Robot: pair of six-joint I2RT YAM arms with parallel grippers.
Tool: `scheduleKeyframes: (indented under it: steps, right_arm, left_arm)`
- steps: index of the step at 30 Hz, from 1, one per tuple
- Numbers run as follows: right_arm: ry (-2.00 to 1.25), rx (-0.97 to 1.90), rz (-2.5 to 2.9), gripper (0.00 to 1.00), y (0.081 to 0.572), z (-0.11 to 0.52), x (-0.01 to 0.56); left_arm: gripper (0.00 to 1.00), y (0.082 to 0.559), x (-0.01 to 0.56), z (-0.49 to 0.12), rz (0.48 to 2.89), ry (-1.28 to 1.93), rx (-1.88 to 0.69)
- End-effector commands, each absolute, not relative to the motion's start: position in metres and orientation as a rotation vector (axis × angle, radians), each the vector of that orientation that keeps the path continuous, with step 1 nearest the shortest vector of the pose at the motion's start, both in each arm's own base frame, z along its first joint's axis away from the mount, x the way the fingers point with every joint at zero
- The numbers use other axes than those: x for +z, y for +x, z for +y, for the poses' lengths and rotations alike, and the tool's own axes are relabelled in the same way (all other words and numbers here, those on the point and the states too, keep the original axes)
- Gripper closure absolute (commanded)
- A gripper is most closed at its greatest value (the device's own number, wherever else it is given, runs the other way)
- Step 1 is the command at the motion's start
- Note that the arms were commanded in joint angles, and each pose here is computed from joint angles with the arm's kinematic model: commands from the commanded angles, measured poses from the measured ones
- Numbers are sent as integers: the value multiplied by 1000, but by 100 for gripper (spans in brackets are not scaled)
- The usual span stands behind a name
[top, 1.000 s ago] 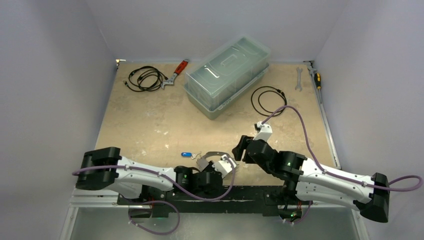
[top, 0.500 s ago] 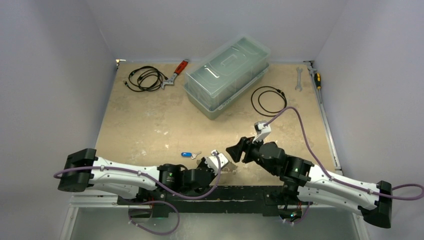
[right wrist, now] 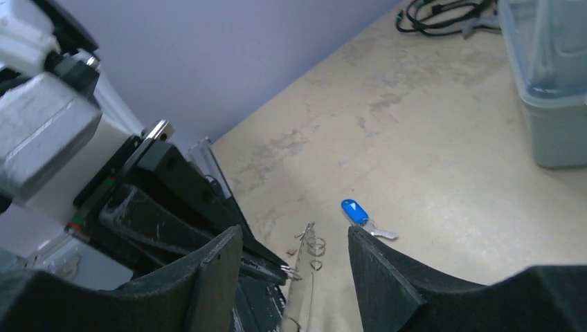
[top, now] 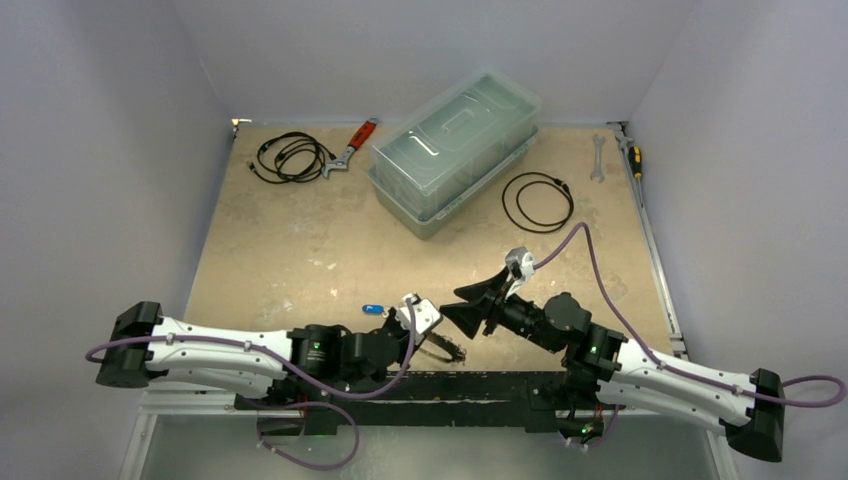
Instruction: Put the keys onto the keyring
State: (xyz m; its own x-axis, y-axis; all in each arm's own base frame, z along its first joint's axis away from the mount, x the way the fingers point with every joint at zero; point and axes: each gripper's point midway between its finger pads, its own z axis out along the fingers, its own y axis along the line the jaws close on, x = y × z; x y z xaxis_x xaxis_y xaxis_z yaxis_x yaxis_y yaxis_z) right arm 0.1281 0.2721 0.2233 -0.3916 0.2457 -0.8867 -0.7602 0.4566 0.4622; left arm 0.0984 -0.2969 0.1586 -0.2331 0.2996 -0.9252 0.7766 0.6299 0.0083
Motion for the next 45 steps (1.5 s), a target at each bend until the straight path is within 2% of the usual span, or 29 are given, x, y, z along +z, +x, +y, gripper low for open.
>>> scheduleKeyframes:
  steps: [1,5,19,45]
  right_arm:
    - [-598,1250,1437,40,112,286,252]
    - [-627,1331,1322,46,98,286,269]
    - [-849,1363,1164,55,71,295,284]
    - [-938,1393,1051,68,59,304,294]
  left_arm:
    - [100,103,198,-293,1721,806,-615]
    - [100,100,216,-289,1682,787,-677]
    - [100,79,280,-281,1493,775,-935]
    - [100,59,304,-289,1379,805,-1090]
